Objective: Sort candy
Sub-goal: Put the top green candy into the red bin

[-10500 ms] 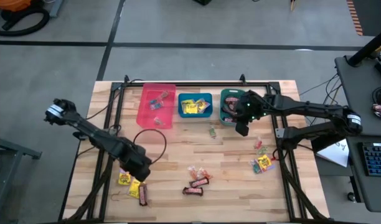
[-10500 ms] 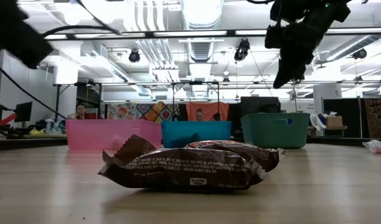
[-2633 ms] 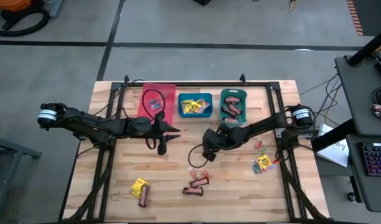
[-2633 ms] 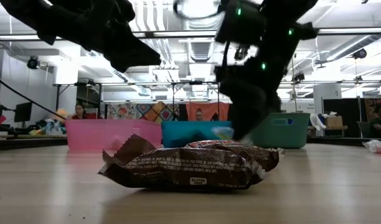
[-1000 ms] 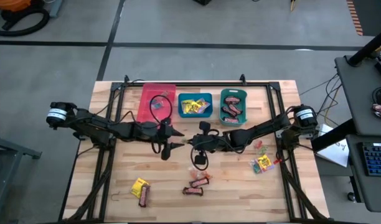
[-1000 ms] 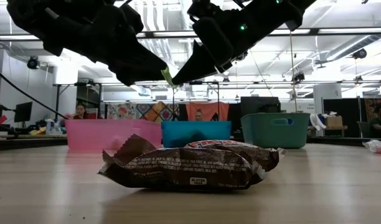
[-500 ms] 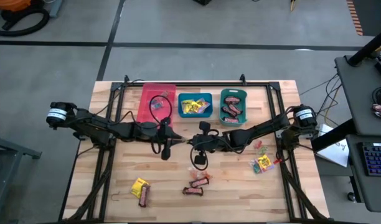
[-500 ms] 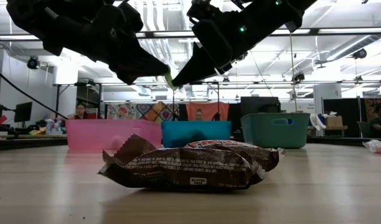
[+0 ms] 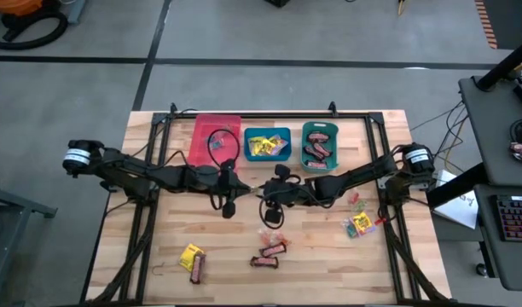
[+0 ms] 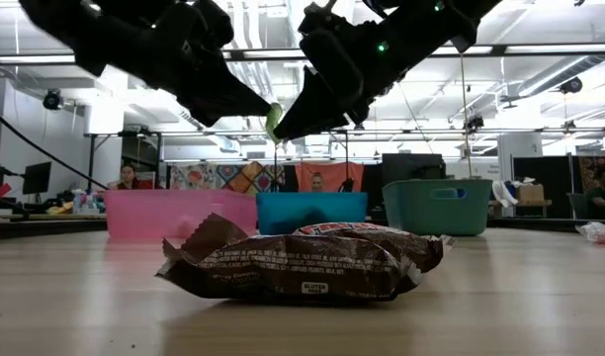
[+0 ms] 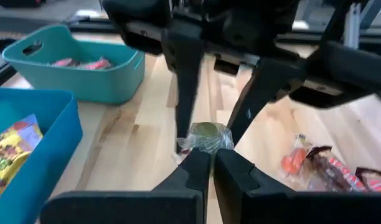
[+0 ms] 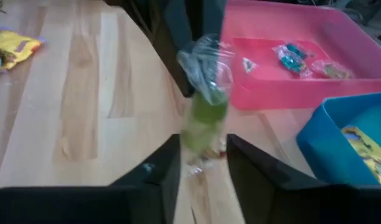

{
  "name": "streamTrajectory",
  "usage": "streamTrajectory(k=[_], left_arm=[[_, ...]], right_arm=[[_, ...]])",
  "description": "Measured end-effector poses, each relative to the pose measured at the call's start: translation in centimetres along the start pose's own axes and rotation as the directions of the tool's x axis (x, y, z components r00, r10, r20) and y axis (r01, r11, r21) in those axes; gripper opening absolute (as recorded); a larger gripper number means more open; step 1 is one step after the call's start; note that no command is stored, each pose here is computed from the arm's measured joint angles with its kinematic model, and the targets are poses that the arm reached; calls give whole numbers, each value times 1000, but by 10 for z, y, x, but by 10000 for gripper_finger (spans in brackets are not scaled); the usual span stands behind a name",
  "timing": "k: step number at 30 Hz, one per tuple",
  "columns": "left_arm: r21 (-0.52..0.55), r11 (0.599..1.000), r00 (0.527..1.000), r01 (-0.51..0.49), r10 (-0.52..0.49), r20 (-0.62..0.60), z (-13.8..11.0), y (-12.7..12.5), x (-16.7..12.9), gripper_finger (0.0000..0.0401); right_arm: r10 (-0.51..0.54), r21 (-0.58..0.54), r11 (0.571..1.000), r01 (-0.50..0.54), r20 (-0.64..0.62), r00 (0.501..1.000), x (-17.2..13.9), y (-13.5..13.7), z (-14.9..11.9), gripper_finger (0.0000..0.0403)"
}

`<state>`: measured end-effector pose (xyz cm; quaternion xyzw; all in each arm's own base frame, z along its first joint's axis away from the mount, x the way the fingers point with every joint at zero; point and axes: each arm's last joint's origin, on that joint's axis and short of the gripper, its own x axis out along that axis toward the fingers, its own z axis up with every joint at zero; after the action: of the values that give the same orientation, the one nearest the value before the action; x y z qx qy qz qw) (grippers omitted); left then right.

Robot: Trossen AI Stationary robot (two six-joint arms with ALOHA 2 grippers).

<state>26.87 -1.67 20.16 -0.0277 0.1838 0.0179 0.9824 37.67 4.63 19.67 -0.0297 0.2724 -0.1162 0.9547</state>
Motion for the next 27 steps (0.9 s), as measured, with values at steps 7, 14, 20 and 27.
streamTrajectory(k=[7, 14, 20, 27], left_arm=[[77, 986, 939, -145, 162, -303, 23, 9, -6, 0], [329, 895, 710, -300, 440, -550, 56, 33, -35, 0], [346, 884, 652, -315, 466, -598, 68, 91, -48, 0], [127, 938, 763, -323, 337, -551, 46, 167, -53, 0]], right_arm=[[-8, 16, 1000, 8, -22, 1000, -14, -7, 7, 192], [-10, 44, 999, 12, -43, 999, -28, -12, 12, 203], [-11, 56, 998, 14, -51, 999, -28, -12, 11, 203], [-16, 77, 997, 23, -92, 996, -28, -13, 7, 203]])
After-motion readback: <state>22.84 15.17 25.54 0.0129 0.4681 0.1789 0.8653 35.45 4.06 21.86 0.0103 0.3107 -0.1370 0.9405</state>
